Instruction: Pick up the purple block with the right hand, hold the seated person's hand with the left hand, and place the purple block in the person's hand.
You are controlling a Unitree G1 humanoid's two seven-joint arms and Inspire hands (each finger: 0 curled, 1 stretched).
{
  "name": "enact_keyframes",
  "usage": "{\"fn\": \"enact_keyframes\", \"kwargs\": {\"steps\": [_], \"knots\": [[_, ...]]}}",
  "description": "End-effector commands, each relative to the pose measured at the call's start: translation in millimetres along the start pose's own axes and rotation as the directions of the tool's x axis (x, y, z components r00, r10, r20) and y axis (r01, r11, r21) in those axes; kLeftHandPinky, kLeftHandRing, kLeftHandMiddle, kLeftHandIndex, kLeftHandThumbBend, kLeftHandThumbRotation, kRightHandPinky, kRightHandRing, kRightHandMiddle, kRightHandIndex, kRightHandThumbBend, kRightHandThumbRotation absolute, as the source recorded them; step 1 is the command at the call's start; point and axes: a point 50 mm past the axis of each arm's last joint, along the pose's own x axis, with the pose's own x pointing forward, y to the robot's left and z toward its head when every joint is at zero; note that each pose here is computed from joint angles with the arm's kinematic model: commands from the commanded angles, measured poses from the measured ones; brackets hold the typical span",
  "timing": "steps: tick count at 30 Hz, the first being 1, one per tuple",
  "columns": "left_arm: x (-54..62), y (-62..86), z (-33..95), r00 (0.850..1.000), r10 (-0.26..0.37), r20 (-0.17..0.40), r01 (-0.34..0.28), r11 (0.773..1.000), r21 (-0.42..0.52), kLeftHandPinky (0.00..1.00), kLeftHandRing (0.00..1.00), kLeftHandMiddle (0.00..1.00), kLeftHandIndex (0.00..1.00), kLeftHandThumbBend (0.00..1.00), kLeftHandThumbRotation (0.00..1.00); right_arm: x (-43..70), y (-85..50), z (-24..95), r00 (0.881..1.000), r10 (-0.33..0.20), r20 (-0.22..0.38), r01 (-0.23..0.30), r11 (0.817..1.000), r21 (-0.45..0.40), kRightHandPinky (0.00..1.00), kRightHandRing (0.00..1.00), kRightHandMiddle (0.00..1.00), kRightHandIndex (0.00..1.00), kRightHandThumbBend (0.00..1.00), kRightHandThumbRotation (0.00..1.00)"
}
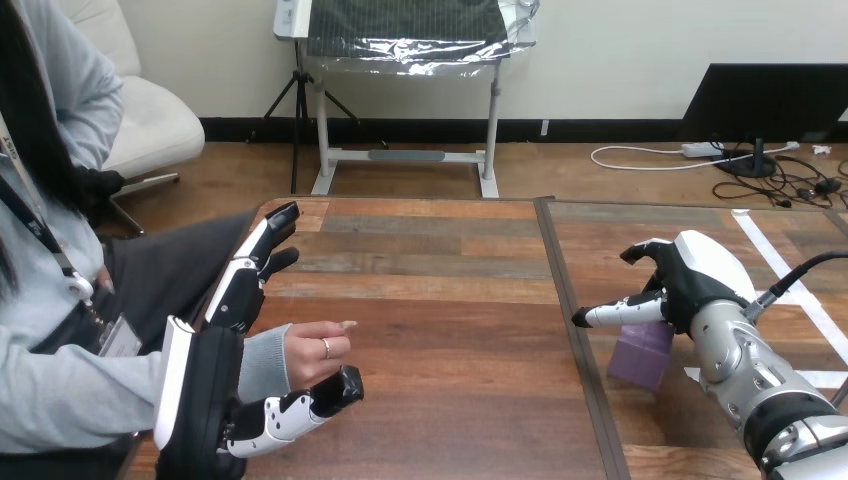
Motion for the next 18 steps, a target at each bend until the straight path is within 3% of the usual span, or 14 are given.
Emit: {"fn": "enact_keyframes", "kwargs": {"steps": [1, 14, 18], "knots": [[16.1, 1.5, 7.5, 0.996, -0.012, 0.087, 0.012, 1.0, 0.003, 0.84, 0.91, 0.91, 0.89, 1.0, 0.66, 5.4, -15.8, 20.0, 0.997, -0.053, 0.054, 0.052, 0.998, 0.024, 0.2, 0.25, 0.35, 0.82, 1.0, 0.34], [15.4, 2.2, 7.8, 0.996, -0.009, 0.089, 0.01, 1.0, -0.002, 0.84, 0.91, 0.91, 0.89, 1.0, 0.66, 5.2, -14.6, 18.0, 0.998, -0.031, 0.047, 0.03, 0.999, 0.026, 0.14, 0.2, 0.31, 0.81, 1.0, 0.32], [15.3, 2.7, 7.9, 0.996, -0.01, 0.089, 0.01, 1.0, 0.001, 0.84, 0.91, 0.91, 0.89, 1.0, 0.67, 5.4, -14.7, 17.8, 0.999, -0.018, 0.043, 0.017, 0.999, 0.029, 0.19, 0.26, 0.36, 0.82, 1.0, 0.32]]}}
